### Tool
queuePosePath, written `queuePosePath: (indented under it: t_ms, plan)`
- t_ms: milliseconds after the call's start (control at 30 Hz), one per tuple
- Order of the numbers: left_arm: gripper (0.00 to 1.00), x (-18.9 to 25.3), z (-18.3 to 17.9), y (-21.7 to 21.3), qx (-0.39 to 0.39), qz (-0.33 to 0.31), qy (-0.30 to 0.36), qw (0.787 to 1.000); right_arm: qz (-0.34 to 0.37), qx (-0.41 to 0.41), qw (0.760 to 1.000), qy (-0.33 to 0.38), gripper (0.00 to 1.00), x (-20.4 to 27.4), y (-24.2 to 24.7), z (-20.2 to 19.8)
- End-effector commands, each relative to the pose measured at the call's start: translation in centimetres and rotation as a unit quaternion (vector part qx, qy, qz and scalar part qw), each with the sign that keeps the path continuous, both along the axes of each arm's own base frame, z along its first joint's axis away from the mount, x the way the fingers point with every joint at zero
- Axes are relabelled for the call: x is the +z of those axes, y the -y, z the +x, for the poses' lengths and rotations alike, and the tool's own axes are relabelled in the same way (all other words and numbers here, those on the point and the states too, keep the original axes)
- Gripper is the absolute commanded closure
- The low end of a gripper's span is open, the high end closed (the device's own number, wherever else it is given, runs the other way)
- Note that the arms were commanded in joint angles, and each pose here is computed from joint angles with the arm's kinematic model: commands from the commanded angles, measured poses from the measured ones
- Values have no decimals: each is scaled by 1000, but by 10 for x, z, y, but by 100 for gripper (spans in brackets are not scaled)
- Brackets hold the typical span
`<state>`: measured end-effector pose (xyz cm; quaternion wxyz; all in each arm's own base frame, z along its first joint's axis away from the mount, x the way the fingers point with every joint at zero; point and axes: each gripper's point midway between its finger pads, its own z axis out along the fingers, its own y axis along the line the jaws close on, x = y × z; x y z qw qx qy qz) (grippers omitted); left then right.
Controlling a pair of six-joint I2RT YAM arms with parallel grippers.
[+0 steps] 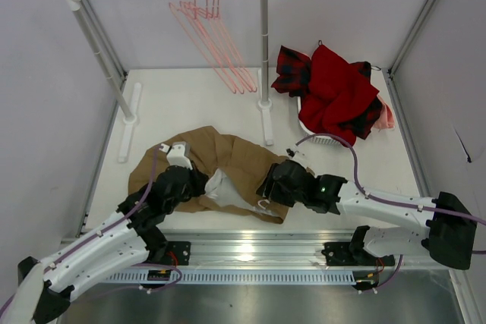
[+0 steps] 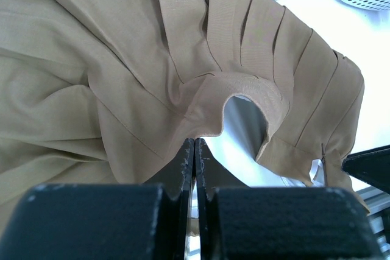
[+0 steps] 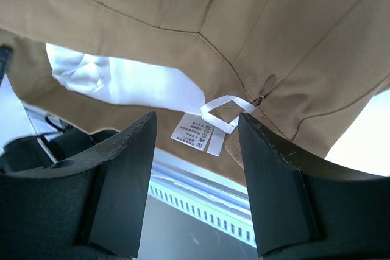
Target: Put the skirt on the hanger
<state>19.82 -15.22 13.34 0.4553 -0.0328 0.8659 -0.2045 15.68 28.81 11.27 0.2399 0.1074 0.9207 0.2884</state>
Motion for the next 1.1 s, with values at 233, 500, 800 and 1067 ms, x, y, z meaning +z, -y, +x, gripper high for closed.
queuePosePath:
  t_ms: [233,500,800,1067]
  plan:
    - [96,3,7,2,10,-22,22,999,32,-112,993,11,39,9,5,13]
    - [96,-2,6,2,8,-17,18,1000,57,-165,985,-4,44,5,12,14]
    - [96,-3,7,2,6,-14,20,1000,51,-155,987,-16,44,-2,3,11]
    - [96,-1,6,-1,10,-13,23,1000,41,-153,987,-38,43,-14,-10,9]
